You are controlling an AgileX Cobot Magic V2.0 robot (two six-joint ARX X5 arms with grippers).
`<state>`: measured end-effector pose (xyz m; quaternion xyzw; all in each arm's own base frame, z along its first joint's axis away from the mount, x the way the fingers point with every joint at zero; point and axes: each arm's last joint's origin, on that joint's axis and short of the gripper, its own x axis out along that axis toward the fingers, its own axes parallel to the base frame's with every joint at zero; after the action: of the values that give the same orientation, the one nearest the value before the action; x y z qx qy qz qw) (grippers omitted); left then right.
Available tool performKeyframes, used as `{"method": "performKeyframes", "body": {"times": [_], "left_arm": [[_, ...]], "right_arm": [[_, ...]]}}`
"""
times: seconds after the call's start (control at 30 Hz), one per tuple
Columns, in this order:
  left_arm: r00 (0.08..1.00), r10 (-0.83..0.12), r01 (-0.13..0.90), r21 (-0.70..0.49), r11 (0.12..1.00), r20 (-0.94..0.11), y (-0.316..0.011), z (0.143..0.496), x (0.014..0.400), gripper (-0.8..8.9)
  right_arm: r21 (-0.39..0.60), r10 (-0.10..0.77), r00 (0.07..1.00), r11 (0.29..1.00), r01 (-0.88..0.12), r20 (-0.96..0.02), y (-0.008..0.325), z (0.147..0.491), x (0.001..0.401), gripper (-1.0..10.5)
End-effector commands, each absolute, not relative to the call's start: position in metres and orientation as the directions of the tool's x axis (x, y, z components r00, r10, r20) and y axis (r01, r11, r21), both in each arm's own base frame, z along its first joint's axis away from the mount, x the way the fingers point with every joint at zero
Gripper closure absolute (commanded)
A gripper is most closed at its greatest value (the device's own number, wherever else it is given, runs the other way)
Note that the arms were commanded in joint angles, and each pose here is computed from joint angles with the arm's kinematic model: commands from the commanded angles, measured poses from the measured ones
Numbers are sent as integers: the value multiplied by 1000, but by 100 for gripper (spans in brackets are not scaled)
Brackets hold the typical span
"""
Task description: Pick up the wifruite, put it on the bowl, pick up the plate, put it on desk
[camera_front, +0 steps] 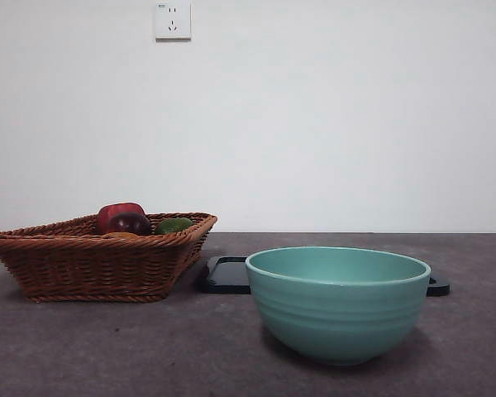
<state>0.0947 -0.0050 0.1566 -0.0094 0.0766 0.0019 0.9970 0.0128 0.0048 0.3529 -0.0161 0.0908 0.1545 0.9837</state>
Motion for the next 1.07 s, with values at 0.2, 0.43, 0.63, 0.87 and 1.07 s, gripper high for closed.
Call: {"method": "performKeyframes", "body": {"times": [0.2, 0.43, 0.63, 0.87, 1.07], "left_arm": [[984, 8, -8, 0, 1000, -177, -5, 149, 95, 807], [984, 8, -8, 0, 1000, -177, -5, 149, 95, 807], [984, 8, -8, 0, 1000, -177, -5, 149, 95, 807], [984, 8, -8, 0, 1000, -177, -5, 149, 95, 807], [984, 8, -8, 0, 1000, -177, -5, 149, 95, 807]], "right_arm": [[-21, 110, 994, 994, -111, -26, 4, 258, 67, 933], [-19, 80, 989, 996, -83, -123, 2, 198, 86, 933], [-22, 75, 991, 997, -78, -108, 2, 166, 94, 933], [-27, 47, 993, 998, -50, -111, 0, 155, 97, 933], [-29, 19, 992, 999, -23, -121, -3, 154, 96, 933]]}}
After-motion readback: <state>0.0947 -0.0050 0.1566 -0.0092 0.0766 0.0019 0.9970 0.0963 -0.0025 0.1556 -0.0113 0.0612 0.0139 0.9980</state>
